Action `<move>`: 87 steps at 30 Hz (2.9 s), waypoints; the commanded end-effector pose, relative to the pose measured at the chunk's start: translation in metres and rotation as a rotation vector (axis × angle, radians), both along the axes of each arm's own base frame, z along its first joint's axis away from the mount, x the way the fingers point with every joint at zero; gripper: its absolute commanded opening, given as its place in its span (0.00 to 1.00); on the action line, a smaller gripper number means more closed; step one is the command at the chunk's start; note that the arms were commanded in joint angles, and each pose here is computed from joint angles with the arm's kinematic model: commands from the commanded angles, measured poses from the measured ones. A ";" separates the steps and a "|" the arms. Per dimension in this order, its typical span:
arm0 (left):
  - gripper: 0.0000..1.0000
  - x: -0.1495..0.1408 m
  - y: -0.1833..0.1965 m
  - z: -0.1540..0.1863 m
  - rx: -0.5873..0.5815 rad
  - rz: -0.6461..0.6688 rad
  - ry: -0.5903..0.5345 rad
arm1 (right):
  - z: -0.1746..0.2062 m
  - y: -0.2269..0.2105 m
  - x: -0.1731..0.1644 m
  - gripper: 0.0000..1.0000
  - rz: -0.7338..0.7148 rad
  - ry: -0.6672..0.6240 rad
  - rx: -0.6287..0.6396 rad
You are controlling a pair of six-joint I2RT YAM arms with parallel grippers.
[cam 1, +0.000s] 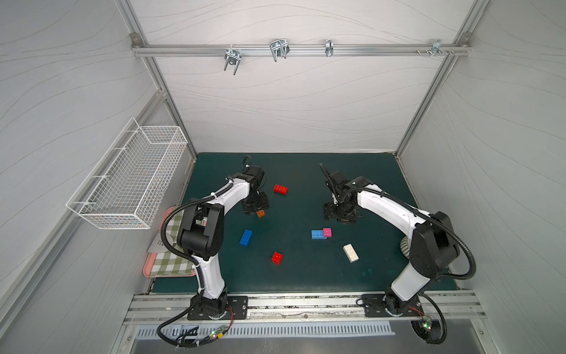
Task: Assemble a carrot with lego
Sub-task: Pick up the lego brick from the center of the board.
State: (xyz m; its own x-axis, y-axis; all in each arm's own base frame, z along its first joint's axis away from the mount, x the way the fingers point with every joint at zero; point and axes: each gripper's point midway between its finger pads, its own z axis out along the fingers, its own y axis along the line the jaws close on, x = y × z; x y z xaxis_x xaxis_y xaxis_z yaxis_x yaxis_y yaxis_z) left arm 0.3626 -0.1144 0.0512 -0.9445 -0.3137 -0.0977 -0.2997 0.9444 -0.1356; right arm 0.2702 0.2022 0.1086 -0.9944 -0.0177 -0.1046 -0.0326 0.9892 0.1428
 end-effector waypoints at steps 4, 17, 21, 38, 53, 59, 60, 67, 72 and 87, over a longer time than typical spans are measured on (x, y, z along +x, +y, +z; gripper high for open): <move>0.54 0.006 0.001 -0.009 0.056 0.084 0.034 | 0.005 -0.007 -0.004 0.80 0.002 0.002 0.004; 0.49 0.012 0.007 -0.013 0.092 0.209 -0.011 | 0.005 -0.012 0.001 0.83 -0.003 -0.008 0.014; 0.48 0.016 0.006 -0.012 0.086 0.241 -0.024 | 0.004 -0.012 0.001 0.84 0.000 -0.007 0.017; 0.39 0.014 0.007 -0.018 0.086 0.276 -0.011 | 0.007 -0.021 0.004 0.87 -0.006 -0.016 0.041; 0.34 0.012 0.007 -0.021 0.098 0.274 -0.011 | 0.011 -0.030 0.004 0.89 -0.015 -0.025 0.060; 0.27 0.006 -0.005 -0.006 0.083 0.235 -0.024 | 0.011 -0.029 0.003 0.89 -0.019 -0.026 0.076; 0.26 0.003 -0.011 0.000 0.076 0.219 -0.028 | 0.011 -0.029 0.003 0.89 -0.022 -0.025 0.082; 0.25 -0.031 -0.072 0.038 0.036 0.054 -0.042 | 0.002 -0.029 -0.004 0.91 -0.050 -0.008 0.109; 0.24 -0.064 -0.131 0.046 -0.020 -0.063 -0.028 | -0.005 -0.032 -0.012 0.92 -0.081 0.006 0.135; 0.22 -0.093 -0.205 0.032 -0.043 -0.206 -0.002 | -0.019 -0.063 -0.027 0.96 -0.207 0.031 0.209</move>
State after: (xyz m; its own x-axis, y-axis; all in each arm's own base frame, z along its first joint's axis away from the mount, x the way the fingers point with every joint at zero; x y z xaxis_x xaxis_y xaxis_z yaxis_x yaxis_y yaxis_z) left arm 0.2626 -0.3103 0.0778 -0.9917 -0.0984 -0.0833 -0.0834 0.9824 -0.1672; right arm 0.2435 0.1404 0.0857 -0.9833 0.1739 -0.0530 0.1501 0.9411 0.3031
